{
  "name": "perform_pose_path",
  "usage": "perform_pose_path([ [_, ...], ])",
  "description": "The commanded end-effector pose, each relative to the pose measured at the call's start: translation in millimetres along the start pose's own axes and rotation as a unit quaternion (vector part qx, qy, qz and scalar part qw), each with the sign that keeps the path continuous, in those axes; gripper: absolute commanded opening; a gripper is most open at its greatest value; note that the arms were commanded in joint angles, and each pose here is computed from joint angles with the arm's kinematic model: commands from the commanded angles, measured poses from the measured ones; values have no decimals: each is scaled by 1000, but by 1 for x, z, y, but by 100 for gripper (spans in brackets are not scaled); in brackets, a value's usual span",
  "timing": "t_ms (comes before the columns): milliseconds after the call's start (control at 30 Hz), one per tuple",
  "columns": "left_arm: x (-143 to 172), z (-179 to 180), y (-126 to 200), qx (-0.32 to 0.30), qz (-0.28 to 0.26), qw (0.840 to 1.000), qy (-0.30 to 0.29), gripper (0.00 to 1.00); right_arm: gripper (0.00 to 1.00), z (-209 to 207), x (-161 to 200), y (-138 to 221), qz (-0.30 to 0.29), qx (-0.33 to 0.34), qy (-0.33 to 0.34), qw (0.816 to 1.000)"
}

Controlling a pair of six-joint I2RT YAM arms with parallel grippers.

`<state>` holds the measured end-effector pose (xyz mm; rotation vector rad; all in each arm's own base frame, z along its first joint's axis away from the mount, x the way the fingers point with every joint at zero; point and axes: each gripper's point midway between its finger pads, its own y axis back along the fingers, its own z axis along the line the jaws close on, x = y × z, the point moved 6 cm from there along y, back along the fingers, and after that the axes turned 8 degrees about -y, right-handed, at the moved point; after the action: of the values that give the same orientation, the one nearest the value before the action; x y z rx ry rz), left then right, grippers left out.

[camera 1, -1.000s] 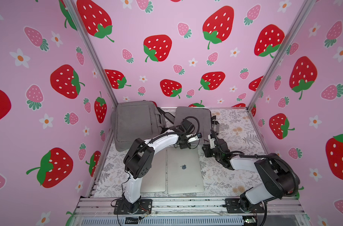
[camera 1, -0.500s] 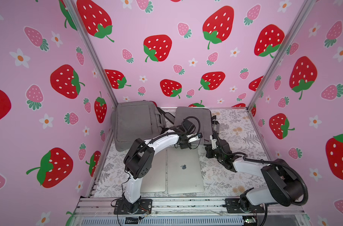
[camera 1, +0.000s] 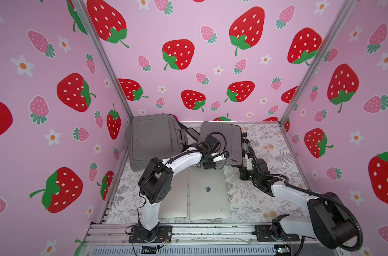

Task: Open the zippered laptop bag and take out the laptop
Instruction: Unzip the zipper on the zippered laptop bag.

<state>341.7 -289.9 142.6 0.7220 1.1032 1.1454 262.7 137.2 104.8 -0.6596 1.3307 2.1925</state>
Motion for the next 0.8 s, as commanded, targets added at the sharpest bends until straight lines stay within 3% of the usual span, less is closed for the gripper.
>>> perform_pose_path([
  [0,32,19,13,-47,56,997,18,0,0,-30,8,0,61,56,-20,996],
  [267,37,8,8,-26,50,998,16,0,2,-30,-7,-18,137,38,26,990],
  [367,38,7,6,-22,50,998,22,0,10,-36,-10,-21,159,43,29,986],
  [567,34,7,5,-15,43,998,31,0,37,-26,-19,-13,169,8,12,985],
  [767,31,7,2,-6,39,998,42,0,51,-8,-34,6,151,-37,-34,987],
])
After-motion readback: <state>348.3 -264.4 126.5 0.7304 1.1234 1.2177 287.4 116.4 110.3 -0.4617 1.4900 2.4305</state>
